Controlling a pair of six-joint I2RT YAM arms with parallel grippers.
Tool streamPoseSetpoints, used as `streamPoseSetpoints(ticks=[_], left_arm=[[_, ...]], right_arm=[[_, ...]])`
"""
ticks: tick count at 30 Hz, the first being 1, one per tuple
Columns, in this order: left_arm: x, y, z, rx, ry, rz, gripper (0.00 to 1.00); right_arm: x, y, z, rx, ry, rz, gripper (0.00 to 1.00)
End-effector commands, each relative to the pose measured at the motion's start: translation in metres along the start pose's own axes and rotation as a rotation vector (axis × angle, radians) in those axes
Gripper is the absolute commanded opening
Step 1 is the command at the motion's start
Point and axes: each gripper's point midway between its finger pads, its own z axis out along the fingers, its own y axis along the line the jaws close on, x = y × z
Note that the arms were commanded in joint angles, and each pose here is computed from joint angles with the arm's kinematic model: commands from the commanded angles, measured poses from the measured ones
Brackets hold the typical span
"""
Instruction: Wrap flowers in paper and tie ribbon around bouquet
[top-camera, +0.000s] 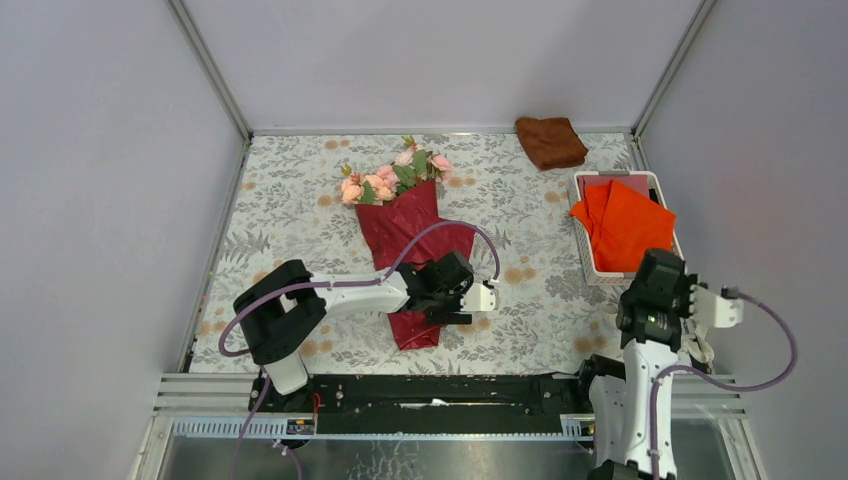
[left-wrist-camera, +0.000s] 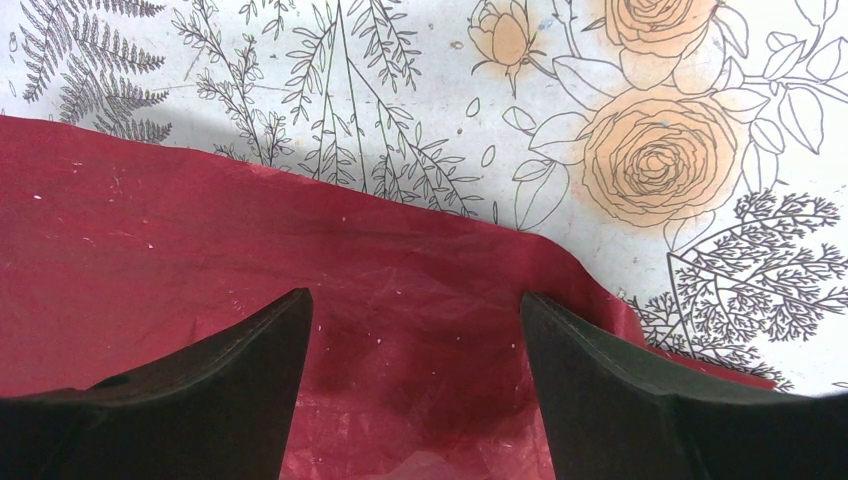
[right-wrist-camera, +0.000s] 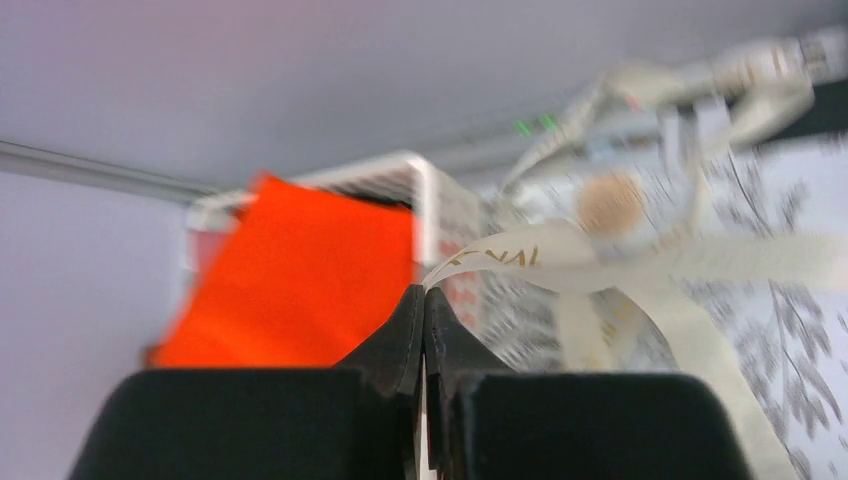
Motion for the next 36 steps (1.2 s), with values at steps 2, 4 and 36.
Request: streamPoseSetpoints(ticks=[2, 4, 36], left_arm=[[0.075, -0.056, 0.020, 0.175, 0.230, 0.021, 0.85], [0.075, -0.056, 0.021, 0.174, 0.230, 0.021, 0.85], [0.084, -0.062, 0.021, 0.192, 0.247, 0.045, 0.86]], right_arm=[[-0.127, 0.083, -0.052, -0.220, -0.369, -0.080, 0.00], [-0.139, 0.129, -0.074, -0.403, -0.368, -0.117, 0.00], [0.319, 0.055, -0.223, -0.852, 1.169, -1.297, 0.00]])
